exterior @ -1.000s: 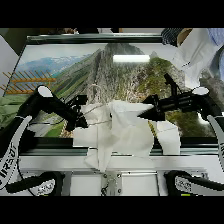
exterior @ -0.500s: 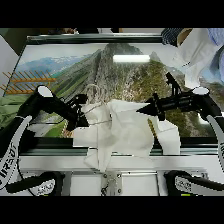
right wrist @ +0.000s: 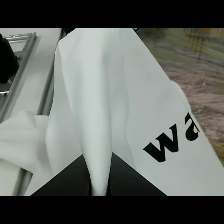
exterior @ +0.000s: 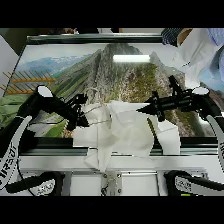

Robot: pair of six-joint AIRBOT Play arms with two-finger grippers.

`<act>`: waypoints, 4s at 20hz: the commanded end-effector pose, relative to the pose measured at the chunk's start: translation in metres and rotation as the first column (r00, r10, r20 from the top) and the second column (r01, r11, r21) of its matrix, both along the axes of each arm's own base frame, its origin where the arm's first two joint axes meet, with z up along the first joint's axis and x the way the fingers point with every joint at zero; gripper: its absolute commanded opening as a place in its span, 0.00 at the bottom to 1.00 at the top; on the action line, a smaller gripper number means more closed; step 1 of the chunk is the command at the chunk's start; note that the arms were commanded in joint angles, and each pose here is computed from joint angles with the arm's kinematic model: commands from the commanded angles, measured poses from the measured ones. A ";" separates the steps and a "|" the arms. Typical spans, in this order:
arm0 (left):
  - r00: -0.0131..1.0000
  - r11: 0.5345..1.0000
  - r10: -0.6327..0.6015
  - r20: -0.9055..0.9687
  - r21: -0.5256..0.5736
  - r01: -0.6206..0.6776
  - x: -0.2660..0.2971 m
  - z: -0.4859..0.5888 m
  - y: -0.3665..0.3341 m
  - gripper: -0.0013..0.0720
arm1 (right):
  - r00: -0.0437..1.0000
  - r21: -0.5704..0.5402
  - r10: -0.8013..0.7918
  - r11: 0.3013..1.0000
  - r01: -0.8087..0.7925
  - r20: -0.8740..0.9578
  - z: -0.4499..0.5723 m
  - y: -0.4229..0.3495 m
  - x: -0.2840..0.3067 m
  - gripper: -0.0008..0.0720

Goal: Fold the clothes and pants, and hang the long-sleeved shirts on hangers.

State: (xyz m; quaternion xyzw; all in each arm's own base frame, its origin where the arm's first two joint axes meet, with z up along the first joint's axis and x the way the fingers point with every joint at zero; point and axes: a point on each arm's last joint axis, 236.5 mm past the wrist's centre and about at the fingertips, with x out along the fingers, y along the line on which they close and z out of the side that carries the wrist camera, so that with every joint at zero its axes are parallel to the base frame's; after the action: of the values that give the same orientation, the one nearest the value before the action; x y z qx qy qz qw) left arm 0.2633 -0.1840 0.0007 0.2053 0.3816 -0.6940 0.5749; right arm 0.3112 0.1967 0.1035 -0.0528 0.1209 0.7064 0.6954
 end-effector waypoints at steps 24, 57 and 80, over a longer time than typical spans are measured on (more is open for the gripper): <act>0.912 0.928 0.369 -0.176 0.117 -0.353 0.025 0.001 0.006 0.62 | 0.997 -0.016 -0.004 1.000 0.005 0.079 -0.004 -0.002 0.006 0.06; -0.006 0.140 0.900 -0.436 0.300 -0.944 0.014 0.027 -0.002 0.61 | 0.982 -0.022 -0.191 0.981 0.191 -0.001 0.033 -0.008 0.022 0.05; 0.009 0.262 0.822 -0.570 0.363 -0.894 0.027 0.001 -0.093 0.04 | 0.982 -0.050 -0.190 0.981 0.190 0.005 0.035 -0.009 0.016 0.05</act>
State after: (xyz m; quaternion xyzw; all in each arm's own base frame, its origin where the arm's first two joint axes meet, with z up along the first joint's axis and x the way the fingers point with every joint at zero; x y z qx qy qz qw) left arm 0.2929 -0.2869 0.0003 -0.3863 0.5634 -0.2280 0.6938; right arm 0.3295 0.1893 0.1383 -0.0459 0.1377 0.6365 0.7575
